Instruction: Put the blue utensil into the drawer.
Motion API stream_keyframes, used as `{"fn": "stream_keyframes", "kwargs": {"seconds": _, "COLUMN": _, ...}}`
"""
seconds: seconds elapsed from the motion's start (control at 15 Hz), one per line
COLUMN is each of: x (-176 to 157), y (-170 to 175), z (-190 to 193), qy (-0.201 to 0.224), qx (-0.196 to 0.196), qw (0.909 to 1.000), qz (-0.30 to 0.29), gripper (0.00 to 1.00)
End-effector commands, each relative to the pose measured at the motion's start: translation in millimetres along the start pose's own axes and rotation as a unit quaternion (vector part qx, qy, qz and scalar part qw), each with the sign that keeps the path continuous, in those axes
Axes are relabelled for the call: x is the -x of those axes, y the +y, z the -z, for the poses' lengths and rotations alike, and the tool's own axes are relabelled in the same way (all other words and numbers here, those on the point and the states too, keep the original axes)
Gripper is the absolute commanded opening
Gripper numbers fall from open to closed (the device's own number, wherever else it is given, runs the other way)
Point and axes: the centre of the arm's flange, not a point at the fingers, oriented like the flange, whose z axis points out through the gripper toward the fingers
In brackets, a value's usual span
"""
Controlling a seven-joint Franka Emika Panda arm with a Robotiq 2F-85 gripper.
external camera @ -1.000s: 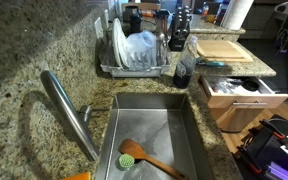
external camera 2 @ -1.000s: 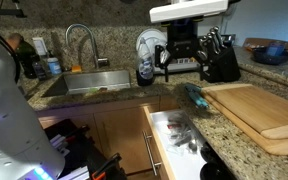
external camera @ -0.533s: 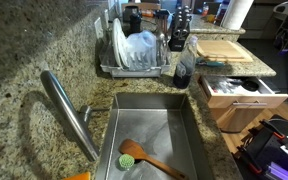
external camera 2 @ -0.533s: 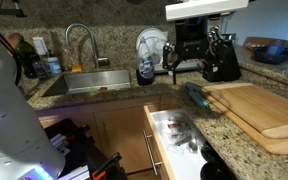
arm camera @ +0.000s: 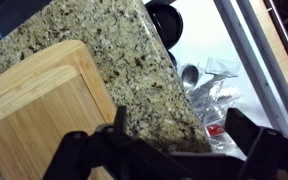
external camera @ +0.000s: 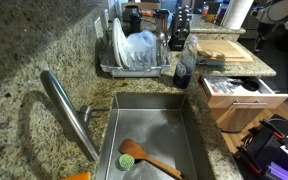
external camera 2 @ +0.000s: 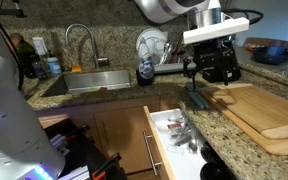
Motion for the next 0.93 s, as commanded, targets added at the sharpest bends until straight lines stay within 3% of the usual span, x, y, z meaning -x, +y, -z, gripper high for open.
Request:
{"fn": "stream_keyframes", "kwargs": {"seconds": 0.0, "x": -4.6, "y": 0.7, "z": -2.5, "qy": -0.001, "qx": -0.001, "qw": 1.0000, "qz": -0.004, "gripper": 1.00}}
{"fn": "stream_keyframes", "kwargs": {"seconds": 0.13, "x": -5.5, "y": 3.5, "z": -13.7, "qy": 0.006, "qx": 0.007, "qw": 0.9968, "qz": 0.080, "gripper": 1.00}}
{"fn": "stream_keyframes", "kwargs": {"seconds": 0.4, "x": -53.4, "y": 21.2, "z": -43.9, "qy": 0.024, "qx": -0.013, "qw": 0.9821, "qz": 0.187, "gripper": 1.00}}
{"fn": "stream_keyframes", "kwargs": {"seconds": 0.47, "x": -63.4, "y": 21.0, "z": -48.1, "qy": 0.026, "qx": -0.020, "qw": 0.9790, "qz": 0.201, "gripper": 1.00}}
{"fn": "stream_keyframes", "kwargs": {"seconds": 0.53, "x": -40.4, "y": -0.8, "z": -33.6, "qy": 0.021, "qx": -0.017, "qw": 0.9859, "qz": 0.165, "gripper": 1.00}}
{"fn": "stream_keyframes", "kwargs": {"seconds": 0.87, "x": -74.3, "y": 6.7, "z": -62.0, "qy": 0.008, "qx": -0.036, "qw": 0.9806, "qz": 0.193, "gripper": 1.00}}
